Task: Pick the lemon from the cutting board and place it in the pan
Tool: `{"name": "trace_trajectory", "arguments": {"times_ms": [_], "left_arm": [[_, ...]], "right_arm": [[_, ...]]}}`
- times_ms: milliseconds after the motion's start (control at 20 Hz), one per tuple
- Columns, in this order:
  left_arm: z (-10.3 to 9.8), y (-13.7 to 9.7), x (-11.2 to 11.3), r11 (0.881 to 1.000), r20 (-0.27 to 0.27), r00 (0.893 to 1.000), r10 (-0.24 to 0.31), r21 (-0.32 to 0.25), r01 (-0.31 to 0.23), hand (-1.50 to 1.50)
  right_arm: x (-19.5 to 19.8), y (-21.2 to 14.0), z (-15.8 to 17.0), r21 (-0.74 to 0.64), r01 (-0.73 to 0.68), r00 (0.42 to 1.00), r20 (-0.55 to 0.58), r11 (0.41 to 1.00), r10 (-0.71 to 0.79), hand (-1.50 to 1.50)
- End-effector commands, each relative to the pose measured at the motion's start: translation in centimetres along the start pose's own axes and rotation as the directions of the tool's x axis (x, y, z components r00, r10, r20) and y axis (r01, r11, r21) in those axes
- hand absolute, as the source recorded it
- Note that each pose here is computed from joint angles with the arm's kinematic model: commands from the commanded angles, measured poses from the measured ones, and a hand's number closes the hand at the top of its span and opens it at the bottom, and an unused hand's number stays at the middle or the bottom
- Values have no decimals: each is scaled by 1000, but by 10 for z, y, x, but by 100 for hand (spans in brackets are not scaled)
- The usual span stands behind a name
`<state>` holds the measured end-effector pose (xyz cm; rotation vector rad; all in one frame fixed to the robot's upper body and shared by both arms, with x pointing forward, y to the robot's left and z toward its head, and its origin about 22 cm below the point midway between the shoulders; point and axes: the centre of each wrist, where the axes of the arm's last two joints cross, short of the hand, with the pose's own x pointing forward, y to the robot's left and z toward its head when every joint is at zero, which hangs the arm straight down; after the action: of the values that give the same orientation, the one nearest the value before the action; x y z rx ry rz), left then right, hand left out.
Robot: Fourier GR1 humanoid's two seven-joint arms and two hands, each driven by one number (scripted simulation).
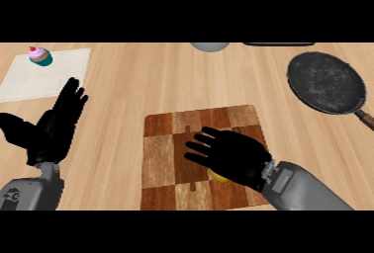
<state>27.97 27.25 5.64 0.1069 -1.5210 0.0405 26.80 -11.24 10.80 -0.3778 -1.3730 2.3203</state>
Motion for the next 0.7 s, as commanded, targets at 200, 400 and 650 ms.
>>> {"name": "trace_trajectory", "arguments": {"times_ms": [200,400,650], "left_arm": [[-3,6,-8,1000,2,1000,-5,6,5,0],[6,7,23,1000,-5,1000,13,-11,-13,0],[0,8,5,1000,-9,1000,0,-11,0,0]], "right_arm": [[-19,23,-15,65,-27,1000,-1,997,27,-150],[-4,20,-36,55,-8,1000,11,998,8,-150],[-1,38,-56,37,24,999,23,999,-25,-150]]}}
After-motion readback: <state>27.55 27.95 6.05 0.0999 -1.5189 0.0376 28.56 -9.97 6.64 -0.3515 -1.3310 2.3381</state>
